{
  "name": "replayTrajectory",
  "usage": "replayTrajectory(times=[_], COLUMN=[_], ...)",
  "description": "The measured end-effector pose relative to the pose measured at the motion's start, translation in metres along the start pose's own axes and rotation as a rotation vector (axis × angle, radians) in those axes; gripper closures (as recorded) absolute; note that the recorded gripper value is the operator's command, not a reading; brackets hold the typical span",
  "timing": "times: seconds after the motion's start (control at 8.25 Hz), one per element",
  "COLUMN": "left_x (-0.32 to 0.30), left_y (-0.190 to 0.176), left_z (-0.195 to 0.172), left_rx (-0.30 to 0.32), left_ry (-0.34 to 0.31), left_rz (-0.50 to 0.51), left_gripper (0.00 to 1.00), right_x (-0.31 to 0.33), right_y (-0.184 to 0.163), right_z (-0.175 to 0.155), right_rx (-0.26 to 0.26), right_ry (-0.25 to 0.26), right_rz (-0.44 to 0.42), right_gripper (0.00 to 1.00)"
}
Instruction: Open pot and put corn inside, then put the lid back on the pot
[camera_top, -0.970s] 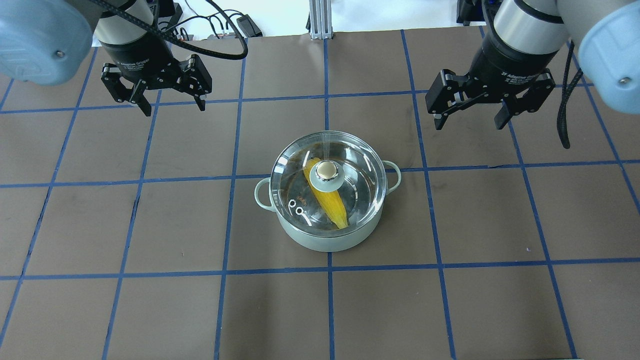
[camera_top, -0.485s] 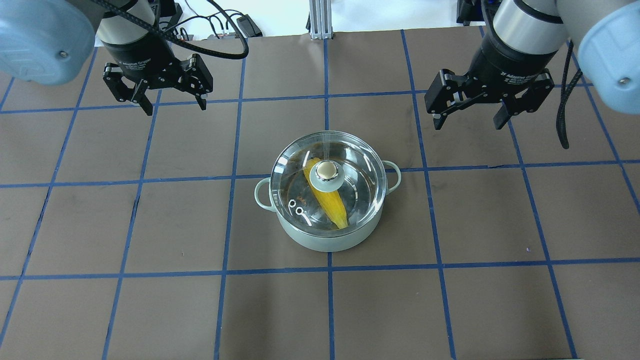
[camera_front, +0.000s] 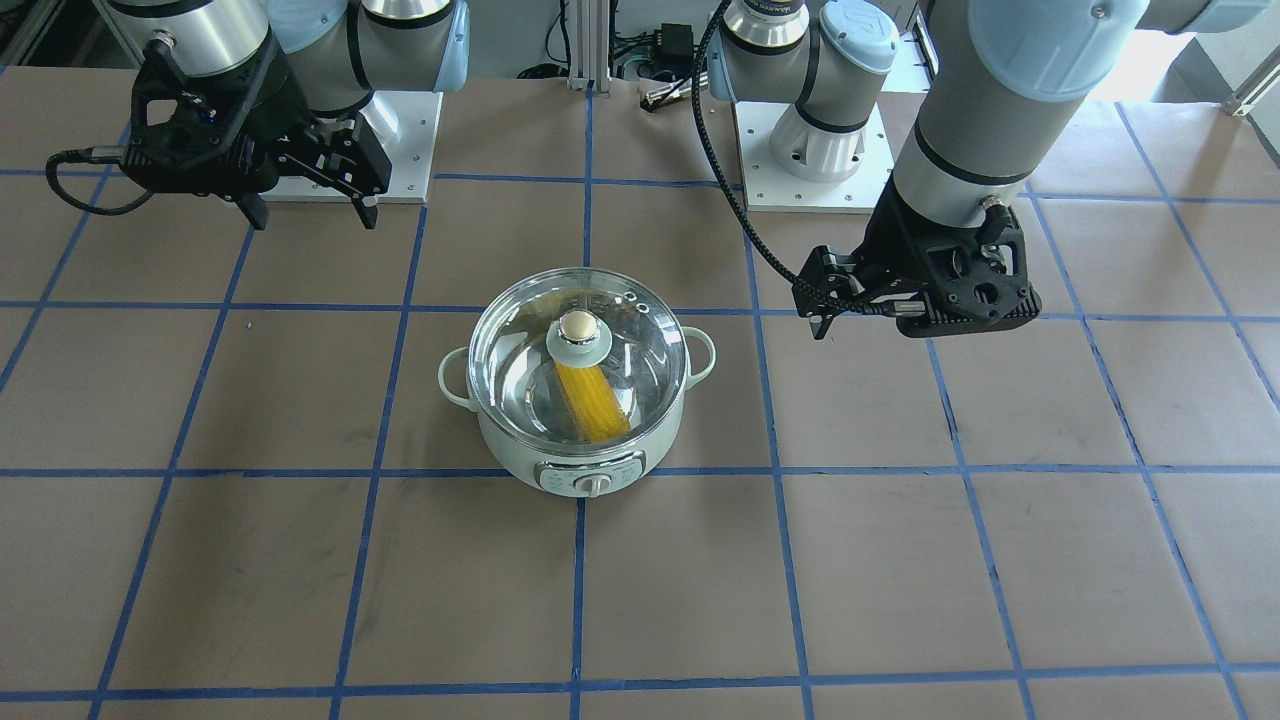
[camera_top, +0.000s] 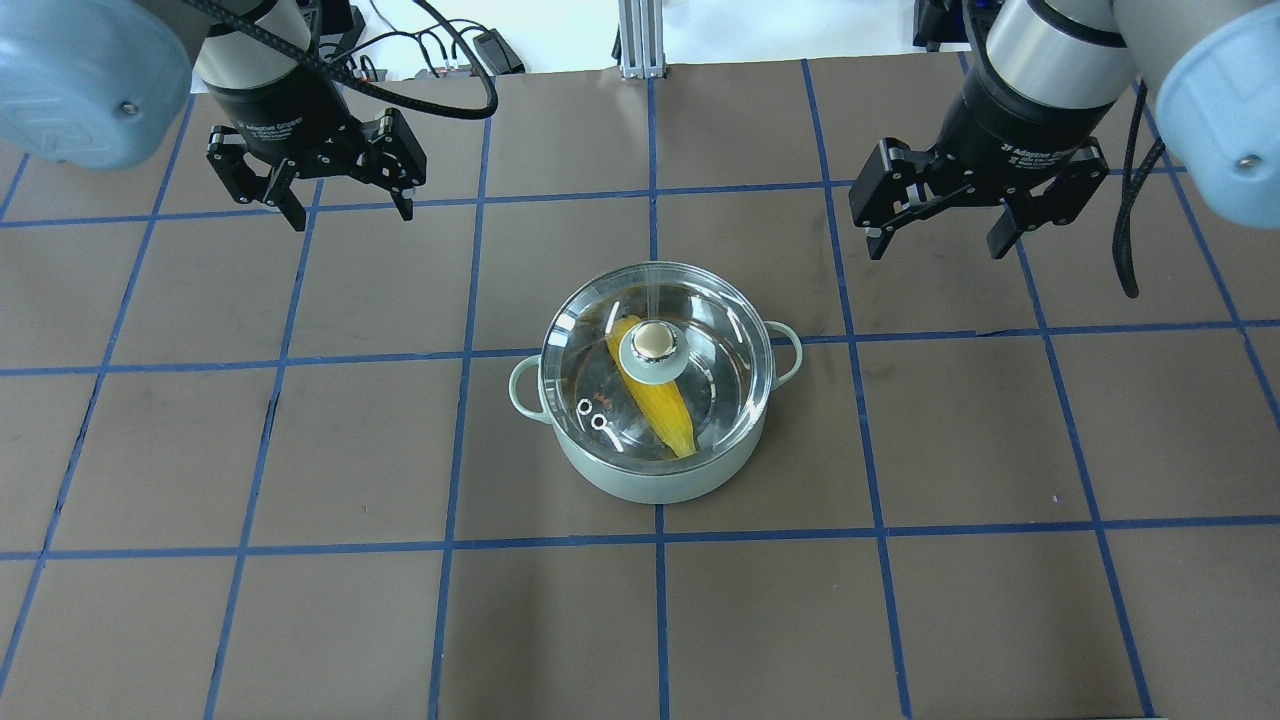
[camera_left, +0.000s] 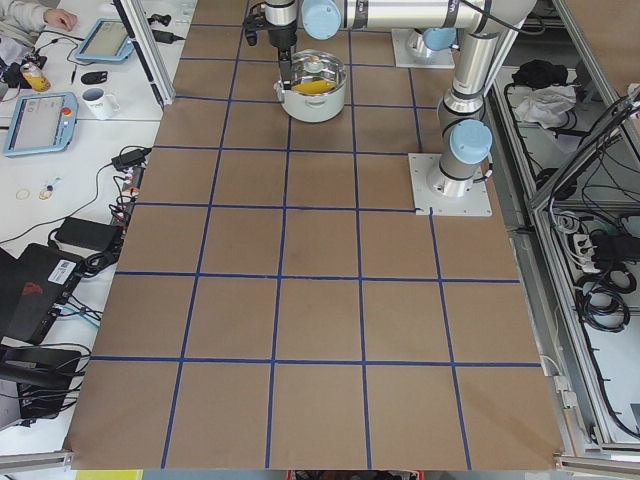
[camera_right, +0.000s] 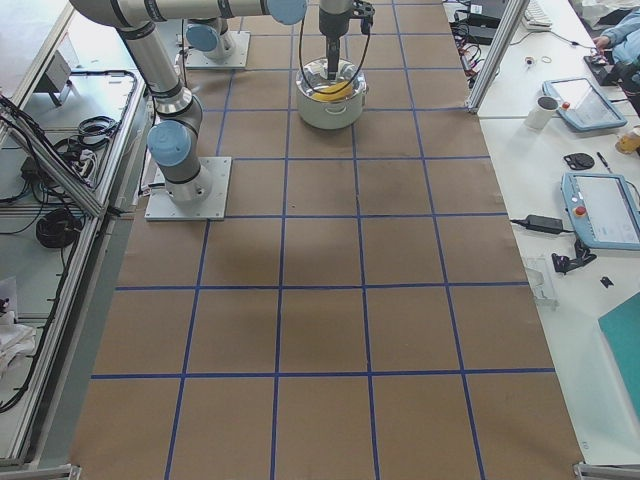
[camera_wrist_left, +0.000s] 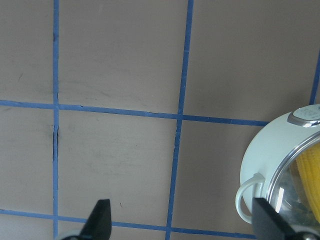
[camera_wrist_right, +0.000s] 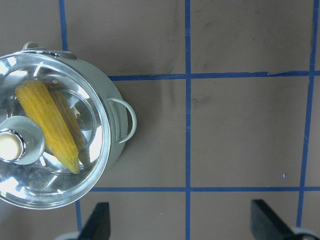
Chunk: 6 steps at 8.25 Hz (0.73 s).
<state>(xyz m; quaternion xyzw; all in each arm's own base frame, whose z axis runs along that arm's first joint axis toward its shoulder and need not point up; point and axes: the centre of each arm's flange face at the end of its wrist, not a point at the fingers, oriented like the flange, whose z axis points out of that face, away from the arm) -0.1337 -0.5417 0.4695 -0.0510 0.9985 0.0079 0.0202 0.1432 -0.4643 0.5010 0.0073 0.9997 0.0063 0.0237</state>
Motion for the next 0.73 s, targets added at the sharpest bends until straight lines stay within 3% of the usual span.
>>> replayTrajectory(times=[0.73], left_x=[-0.0001], left_y=[-0.0013], left_z=[0.0026], left_rx=[-0.005], left_ry=[-0.004], left_rz=[0.001], left_gripper=[0.00], right_x=[0.0000], right_y=[-0.0001], right_z=[0.0005], right_rx=[0.000], right_ry=[0.000], right_rz=[0.001], right_gripper=[0.00])
